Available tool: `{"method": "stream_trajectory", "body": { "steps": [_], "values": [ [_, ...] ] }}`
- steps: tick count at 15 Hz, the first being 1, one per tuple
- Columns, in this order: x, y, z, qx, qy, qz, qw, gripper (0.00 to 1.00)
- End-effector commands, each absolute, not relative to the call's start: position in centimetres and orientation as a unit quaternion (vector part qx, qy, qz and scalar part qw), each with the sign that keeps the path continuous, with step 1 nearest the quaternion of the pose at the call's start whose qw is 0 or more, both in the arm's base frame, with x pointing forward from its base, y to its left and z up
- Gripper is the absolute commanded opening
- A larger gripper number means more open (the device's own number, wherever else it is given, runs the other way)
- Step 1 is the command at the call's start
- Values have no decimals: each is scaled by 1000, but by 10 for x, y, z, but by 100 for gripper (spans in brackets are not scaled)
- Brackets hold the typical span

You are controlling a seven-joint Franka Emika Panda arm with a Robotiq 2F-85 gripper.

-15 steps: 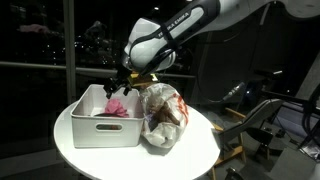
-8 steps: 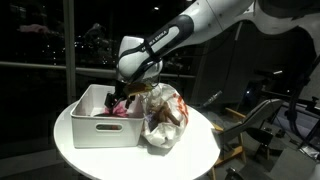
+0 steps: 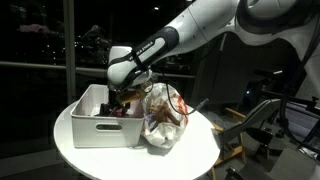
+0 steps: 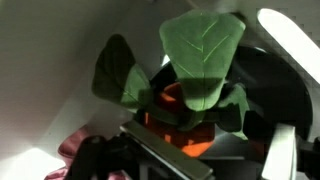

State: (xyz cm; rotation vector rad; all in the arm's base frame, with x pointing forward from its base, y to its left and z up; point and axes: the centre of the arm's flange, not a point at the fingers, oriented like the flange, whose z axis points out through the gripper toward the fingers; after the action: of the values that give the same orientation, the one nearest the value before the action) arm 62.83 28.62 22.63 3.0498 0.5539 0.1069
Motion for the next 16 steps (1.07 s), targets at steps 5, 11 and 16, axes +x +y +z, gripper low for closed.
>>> {"method": "stream_trajectory", "body": {
  "steps": [5, 11, 16],
  "values": [
    [639, 287, 200, 982, 178, 53, 21, 100],
    [640, 277, 191, 983, 171, 64, 19, 42],
    [633, 275, 212, 984, 167, 65, 12, 8]
  ]
}}
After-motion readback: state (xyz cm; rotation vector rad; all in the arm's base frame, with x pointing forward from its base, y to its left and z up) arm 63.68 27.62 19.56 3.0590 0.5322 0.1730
